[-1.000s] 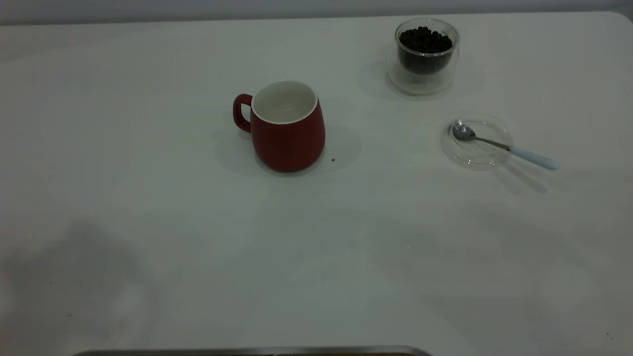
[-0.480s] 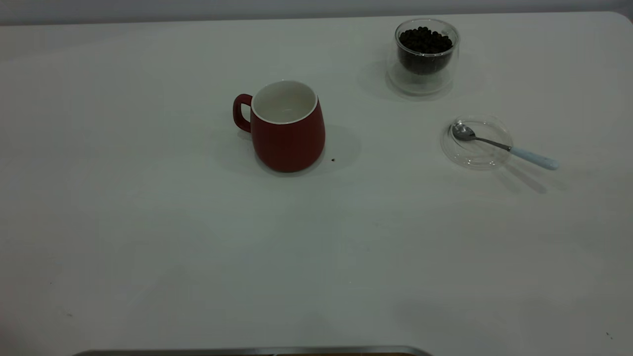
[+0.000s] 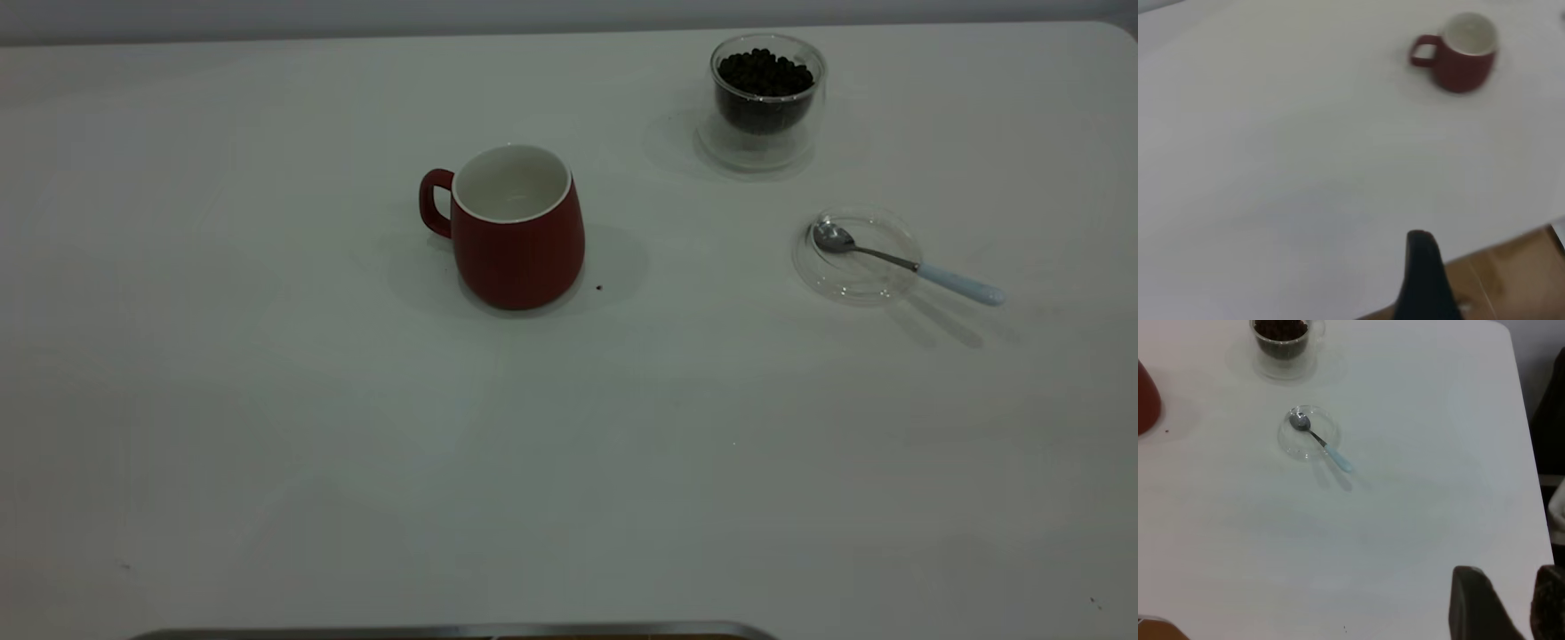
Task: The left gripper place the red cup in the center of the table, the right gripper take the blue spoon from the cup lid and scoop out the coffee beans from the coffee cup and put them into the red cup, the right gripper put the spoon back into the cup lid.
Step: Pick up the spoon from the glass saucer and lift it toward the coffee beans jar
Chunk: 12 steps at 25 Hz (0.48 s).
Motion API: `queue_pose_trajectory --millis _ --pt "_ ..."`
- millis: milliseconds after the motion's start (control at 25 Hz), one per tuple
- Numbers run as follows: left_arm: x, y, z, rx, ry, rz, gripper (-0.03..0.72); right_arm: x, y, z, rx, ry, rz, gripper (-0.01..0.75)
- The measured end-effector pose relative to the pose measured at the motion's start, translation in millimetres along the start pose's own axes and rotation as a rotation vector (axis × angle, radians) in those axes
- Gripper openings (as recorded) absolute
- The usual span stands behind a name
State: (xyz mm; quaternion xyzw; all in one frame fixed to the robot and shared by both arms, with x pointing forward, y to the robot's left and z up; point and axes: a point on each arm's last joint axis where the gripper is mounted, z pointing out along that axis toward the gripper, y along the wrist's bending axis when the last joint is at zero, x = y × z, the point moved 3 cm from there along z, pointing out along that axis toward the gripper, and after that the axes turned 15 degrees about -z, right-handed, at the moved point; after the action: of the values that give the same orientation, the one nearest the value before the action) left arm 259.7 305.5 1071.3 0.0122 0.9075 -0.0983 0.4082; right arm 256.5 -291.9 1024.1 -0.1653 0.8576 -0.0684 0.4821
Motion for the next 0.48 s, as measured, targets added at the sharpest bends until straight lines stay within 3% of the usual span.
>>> queue_pose_trajectory --millis 280,480 --pt "26.9 8.8 3.4 -0.212 -0.082 -0.198 0.587 0.0 0.0 0.0 0.0 0.0 0.0 0.241" --pt "42.6 10.8 7.5 -0.261 -0.124 -0.245 0.587 0.0 0.0 0.0 0.0 0.0 0.0 0.241"
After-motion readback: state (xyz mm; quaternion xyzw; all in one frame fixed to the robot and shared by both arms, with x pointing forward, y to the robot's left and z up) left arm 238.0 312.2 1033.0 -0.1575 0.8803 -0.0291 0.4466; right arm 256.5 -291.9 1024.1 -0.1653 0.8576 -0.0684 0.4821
